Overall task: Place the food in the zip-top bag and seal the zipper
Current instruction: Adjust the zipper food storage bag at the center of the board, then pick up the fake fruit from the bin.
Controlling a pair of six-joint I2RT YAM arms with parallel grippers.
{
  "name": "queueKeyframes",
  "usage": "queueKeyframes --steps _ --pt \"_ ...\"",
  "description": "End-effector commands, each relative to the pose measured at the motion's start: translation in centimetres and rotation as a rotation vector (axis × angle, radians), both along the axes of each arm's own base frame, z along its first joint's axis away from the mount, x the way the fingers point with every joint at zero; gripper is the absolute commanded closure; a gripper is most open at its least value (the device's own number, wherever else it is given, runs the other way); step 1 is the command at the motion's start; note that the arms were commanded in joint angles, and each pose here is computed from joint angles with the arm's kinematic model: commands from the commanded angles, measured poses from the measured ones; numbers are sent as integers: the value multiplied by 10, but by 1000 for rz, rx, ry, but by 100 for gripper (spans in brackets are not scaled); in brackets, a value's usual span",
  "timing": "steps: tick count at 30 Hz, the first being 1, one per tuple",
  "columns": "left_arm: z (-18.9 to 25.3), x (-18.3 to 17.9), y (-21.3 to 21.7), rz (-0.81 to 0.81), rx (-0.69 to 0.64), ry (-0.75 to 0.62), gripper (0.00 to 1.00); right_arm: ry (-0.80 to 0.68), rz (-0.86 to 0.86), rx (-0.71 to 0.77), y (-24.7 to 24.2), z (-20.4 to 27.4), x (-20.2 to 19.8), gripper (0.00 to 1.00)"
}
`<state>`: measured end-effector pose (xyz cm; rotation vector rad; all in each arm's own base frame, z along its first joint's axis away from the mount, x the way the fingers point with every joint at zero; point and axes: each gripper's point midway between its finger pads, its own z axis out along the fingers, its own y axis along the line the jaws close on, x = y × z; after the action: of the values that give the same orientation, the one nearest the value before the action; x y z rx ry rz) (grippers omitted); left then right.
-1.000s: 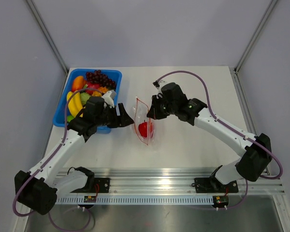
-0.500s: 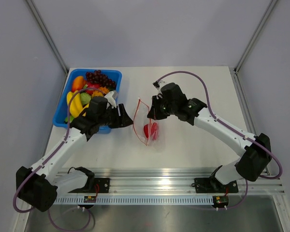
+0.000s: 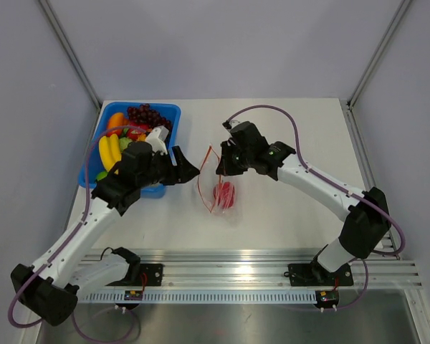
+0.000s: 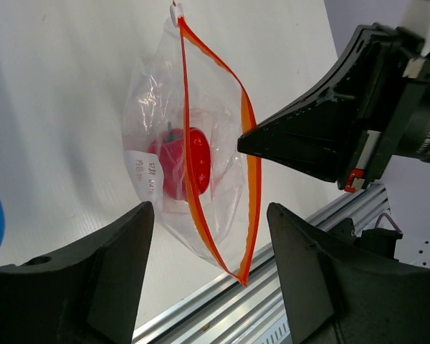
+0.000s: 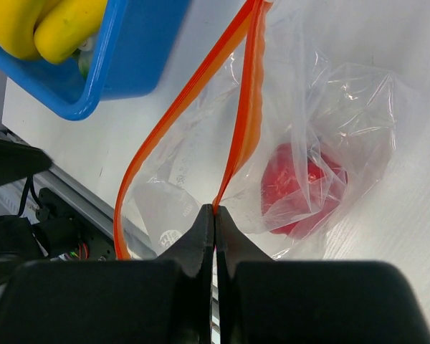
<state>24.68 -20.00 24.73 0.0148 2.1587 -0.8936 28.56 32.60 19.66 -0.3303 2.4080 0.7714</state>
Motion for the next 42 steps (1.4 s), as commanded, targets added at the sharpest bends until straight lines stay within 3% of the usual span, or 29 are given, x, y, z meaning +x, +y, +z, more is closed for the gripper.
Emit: queueKeyframes --steps 1,7,9,10,11,14,23,26,28,30,35,37,42 --pt "1 8 -14 -21 21 -4 31 -36 -8 57 8 25 8 100" --pt "-31 19 -20 -14 115 49 37 -37 -6 62 6 29 5 100" --pt "-41 22 -23 -23 131 72 47 -39 -5 66 4 32 3 100" --pt "-43 22 -24 -27 139 75 53 -42 -5 66 3 33 3 100" --pt "-46 24 -22 -18 152 76 69 -43 -7 59 1 33 1 100" --pt "-46 28 -14 12 195 71 100 -46 -15 41 -8 31 -3 100" --pt "-40 28 -2 31 213 35 100 -52 0 76 -8 36 -10 100" --pt "-34 30 2 58 194 33 72 -42 -10 84 -4 36 -7 100" --pt "-23 34 10 89 178 7 38 -26 -16 93 -3 36 -8 100" --pt "-2 37 25 121 164 -47 29 -22 -19 96 -3 34 -10 100" --pt "21 51 80 266 211 -81 23 -30 -15 101 -4 36 -11 100" --pt "21 58 111 329 288 -70 20 -38 -12 107 -4 40 -11 100" --pt "11 65 167 408 634 -82 14 -57 4 139 -1 51 -12 100"
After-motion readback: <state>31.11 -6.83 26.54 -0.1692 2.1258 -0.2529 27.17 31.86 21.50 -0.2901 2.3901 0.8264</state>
